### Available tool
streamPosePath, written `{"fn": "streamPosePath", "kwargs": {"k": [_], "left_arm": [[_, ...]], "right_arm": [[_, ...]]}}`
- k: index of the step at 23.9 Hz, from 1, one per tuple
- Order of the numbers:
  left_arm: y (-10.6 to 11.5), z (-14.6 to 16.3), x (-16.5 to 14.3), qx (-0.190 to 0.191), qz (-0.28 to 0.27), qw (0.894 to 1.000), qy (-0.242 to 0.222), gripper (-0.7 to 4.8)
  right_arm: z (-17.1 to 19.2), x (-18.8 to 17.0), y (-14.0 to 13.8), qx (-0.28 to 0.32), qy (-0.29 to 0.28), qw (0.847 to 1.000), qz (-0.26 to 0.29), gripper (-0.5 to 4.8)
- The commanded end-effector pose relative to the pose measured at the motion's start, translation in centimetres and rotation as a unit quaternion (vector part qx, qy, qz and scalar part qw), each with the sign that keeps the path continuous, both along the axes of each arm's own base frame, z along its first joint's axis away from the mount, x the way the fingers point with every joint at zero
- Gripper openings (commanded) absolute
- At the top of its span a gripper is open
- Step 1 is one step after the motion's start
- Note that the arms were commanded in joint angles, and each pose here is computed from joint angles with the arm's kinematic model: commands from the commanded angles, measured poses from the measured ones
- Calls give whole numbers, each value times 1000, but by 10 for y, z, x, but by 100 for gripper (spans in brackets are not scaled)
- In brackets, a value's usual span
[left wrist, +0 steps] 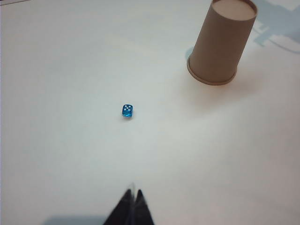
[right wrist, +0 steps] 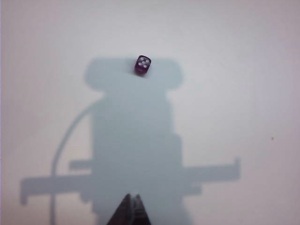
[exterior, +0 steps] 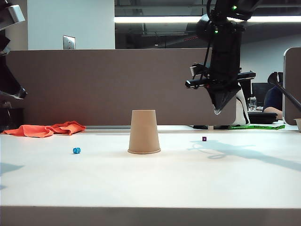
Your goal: Throw the dice onto the paper cup, compare its value with the values of the other dice on the table, place the die with the higher value on the paper cup, and take no action if both dice have the same value.
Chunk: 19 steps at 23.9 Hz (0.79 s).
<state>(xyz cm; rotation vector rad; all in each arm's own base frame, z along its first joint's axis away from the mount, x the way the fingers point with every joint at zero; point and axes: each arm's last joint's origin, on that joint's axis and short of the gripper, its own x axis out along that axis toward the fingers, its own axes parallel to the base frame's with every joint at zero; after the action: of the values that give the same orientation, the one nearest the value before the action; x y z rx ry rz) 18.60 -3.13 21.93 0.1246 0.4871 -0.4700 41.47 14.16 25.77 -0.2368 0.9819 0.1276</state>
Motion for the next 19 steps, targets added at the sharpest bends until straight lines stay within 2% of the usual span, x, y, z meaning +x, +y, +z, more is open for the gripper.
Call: {"fn": "streamPosePath", "kwargs": {"k": [1,19], "left_arm": [[0,3,1,-4,-1,1000,-8,-6],[0,3,1,-4,-1,1000,-8,-5]], "right_arm": [[3,1,-3,7,-6,1000,-3,-1],[3,1,-2,7,-5,1000,20,-1]]}}
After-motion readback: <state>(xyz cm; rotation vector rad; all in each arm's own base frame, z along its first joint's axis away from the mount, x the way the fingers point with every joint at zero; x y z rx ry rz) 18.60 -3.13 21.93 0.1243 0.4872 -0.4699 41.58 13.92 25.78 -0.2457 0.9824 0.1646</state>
